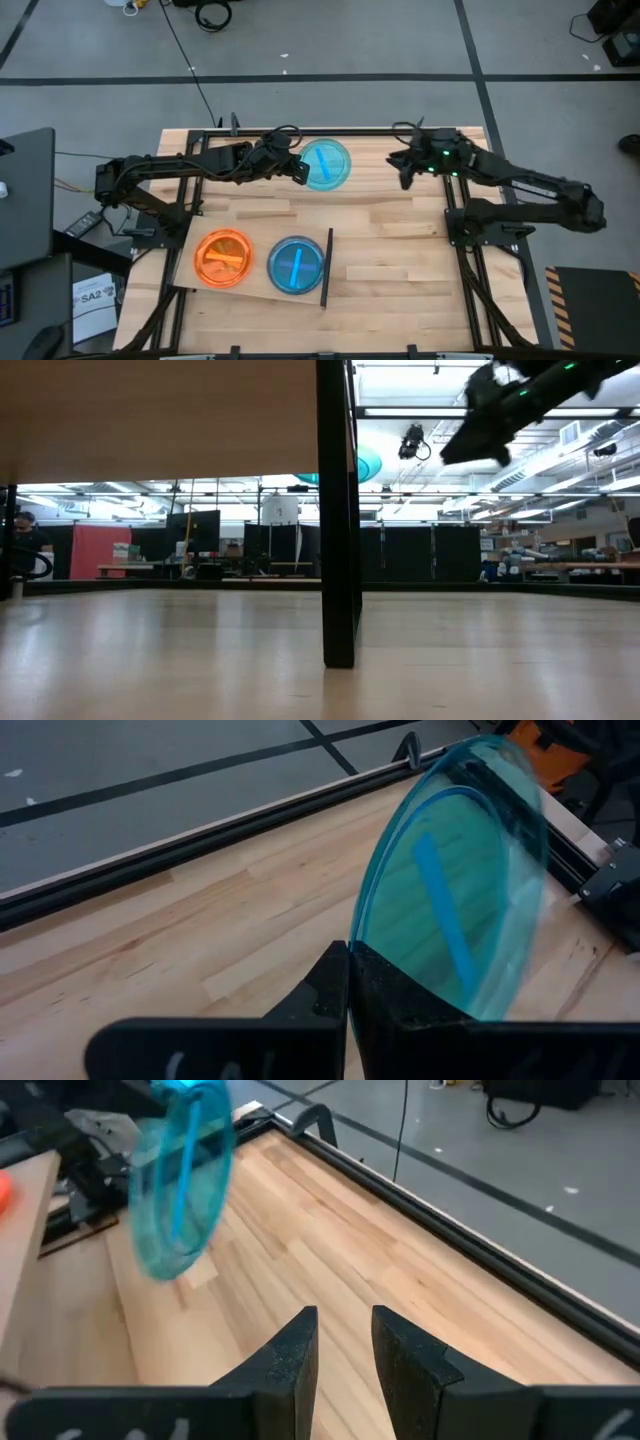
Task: Place and stack plates onto a shelf
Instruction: Stack the blue plate on top of the other blue plate on the shelf
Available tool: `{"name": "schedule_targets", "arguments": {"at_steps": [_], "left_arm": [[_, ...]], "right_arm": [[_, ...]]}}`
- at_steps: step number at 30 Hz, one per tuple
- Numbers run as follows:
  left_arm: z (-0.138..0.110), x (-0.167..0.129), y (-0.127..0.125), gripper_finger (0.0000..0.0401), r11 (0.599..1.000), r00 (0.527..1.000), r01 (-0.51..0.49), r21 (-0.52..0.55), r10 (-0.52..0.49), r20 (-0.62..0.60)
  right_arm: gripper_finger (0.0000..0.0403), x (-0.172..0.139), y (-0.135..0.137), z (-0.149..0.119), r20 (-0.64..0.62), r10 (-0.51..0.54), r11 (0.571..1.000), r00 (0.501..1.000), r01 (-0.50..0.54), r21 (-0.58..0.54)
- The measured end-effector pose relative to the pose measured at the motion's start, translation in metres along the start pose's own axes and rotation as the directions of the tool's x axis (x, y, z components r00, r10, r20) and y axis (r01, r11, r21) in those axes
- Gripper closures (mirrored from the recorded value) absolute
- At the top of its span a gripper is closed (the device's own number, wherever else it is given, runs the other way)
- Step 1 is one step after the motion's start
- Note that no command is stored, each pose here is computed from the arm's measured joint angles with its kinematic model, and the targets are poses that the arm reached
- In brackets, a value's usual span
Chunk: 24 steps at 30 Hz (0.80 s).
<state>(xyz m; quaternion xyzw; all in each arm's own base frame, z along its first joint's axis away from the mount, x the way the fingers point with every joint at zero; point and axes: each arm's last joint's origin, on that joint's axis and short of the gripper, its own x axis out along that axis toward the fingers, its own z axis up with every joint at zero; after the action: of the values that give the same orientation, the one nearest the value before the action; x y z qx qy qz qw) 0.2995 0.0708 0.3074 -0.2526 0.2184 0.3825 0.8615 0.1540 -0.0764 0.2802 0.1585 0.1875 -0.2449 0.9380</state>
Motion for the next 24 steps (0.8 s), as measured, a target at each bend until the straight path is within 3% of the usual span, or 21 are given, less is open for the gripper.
{"name": "schedule_targets", "arguments": {"at_steps": [12, 18, 24], "left_arm": [[0.000, 0.000, 0.000, 0.0390, 1.000, 1.000, 0.006, -0.001, -0.006, 0.000], [0.003, 0.000, -0.005, 0.0390, 0.995, 0.996, 0.093, -0.023, -0.093, 0.001], [0.007, -0.001, -0.011, 0.0390, 0.980, 0.981, 0.193, -0.045, -0.193, 0.007]], "right_arm": [[0.0300, -0.073, 0.003, -0.016, 0.083, 0.080, 0.990, 0.993, -0.070, -0.119], [0.0300, -0.095, 0.003, -0.026, 0.090, 0.178, 0.976, 0.980, -0.164, -0.144], [0.0300, -0.101, 0.000, -0.041, 0.144, 0.211, 0.970, 0.967, -0.190, -0.149]]}}
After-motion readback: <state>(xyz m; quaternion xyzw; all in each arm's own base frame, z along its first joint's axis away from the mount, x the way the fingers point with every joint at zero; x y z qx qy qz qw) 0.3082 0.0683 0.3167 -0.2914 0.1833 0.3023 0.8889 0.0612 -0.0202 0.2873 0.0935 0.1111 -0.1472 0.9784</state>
